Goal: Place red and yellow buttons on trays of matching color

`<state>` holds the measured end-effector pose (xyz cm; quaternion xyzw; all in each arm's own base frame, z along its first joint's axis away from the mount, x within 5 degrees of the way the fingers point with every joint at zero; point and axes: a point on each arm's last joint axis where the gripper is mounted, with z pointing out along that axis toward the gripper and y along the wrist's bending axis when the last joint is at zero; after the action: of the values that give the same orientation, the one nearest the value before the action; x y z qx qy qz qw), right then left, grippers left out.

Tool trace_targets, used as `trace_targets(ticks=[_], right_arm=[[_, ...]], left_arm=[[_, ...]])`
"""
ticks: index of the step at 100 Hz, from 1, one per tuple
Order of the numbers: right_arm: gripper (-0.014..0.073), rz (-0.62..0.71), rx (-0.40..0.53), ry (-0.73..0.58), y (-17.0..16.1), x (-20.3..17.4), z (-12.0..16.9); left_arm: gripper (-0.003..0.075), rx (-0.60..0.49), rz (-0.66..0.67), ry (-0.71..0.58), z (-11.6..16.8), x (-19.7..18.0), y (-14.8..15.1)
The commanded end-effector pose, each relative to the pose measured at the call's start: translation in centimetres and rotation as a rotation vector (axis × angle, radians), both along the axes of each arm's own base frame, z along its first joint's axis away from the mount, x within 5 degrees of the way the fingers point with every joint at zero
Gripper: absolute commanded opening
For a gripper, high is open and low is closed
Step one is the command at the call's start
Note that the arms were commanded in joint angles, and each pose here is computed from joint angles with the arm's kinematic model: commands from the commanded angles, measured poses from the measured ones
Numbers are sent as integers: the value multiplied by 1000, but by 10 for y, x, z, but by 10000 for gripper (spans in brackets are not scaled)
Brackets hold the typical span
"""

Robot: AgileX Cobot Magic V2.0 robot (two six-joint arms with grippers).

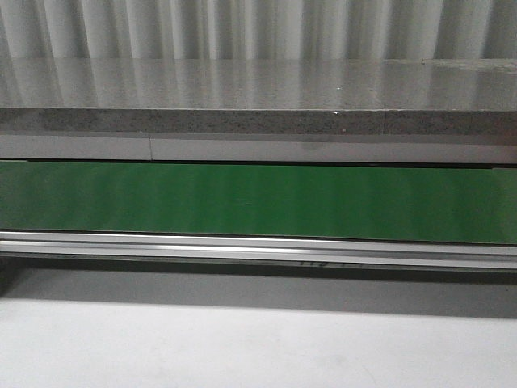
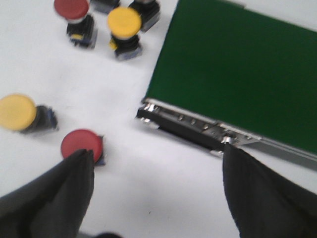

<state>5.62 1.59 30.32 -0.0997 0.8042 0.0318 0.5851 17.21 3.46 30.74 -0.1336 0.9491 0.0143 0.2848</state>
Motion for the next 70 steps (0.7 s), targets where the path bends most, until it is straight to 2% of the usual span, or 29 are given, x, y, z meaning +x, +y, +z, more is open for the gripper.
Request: trace_targets(ticks=[1,14,35,56,70], right_arm=[[-65,-12,15,-75,-1,2,12],[-65,-12,15,-75,-1,2,12],[-65,-12,15,-75,-1,2,12],[-65,-12,15,-75,-1,2,12],[-65,-12,15,-75,-1,2,12]], left_arm=[[533,-22,79,51,1,5,13],[533,-60,149,183,-19,15,31],[533,-104,178,339,-51,40,47],[533,-120,179,416,-71,64,58],[533,-122,181,421,-84,73,61]])
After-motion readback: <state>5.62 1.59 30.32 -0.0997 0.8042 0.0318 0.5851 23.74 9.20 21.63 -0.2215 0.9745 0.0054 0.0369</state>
